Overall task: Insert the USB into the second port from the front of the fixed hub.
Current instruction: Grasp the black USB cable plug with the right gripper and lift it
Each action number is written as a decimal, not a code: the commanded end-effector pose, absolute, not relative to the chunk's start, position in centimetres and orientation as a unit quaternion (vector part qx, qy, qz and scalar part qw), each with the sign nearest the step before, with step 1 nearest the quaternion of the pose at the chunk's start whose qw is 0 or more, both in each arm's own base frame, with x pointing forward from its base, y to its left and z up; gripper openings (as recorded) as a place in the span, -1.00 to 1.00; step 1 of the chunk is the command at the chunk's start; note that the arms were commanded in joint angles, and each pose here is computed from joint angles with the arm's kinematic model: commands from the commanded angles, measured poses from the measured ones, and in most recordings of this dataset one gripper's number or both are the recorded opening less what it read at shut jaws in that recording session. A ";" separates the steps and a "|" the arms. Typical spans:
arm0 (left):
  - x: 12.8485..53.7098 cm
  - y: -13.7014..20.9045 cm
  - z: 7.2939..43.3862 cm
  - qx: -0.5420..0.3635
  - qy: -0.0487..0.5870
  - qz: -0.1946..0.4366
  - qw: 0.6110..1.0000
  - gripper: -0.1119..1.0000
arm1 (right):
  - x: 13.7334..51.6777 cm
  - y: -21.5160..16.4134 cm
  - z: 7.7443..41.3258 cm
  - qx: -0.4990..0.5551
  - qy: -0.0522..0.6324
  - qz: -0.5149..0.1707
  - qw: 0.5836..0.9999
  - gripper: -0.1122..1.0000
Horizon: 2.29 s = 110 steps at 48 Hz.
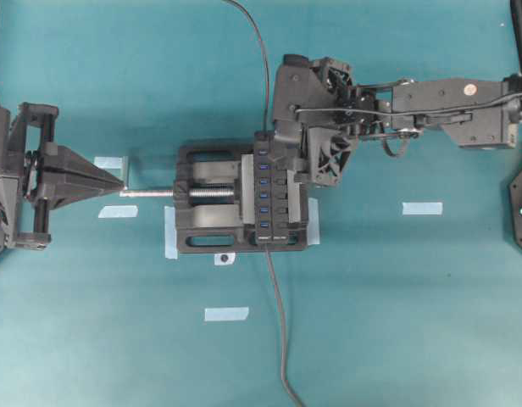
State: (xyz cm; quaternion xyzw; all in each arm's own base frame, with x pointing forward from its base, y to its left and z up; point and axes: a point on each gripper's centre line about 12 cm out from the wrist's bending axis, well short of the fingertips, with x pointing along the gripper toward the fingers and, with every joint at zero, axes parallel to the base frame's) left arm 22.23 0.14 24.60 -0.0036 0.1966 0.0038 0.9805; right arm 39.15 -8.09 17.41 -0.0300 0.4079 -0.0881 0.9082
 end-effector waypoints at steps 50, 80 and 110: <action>22.4 0.1 24.9 -0.005 0.190 0.004 0.982 -0.80 | 41.3 -8.8 17.8 -0.027 0.388 -0.093 0.916 0.12; 22.4 0.1 25.1 -0.004 0.182 0.004 0.983 -0.80 | 41.4 -8.4 17.9 -0.028 0.385 -0.088 0.918 -0.63; 22.4 0.1 25.4 -0.004 0.178 0.004 0.984 -0.80 | 40.3 -7.6 24.1 -0.034 0.367 -0.097 0.925 -0.63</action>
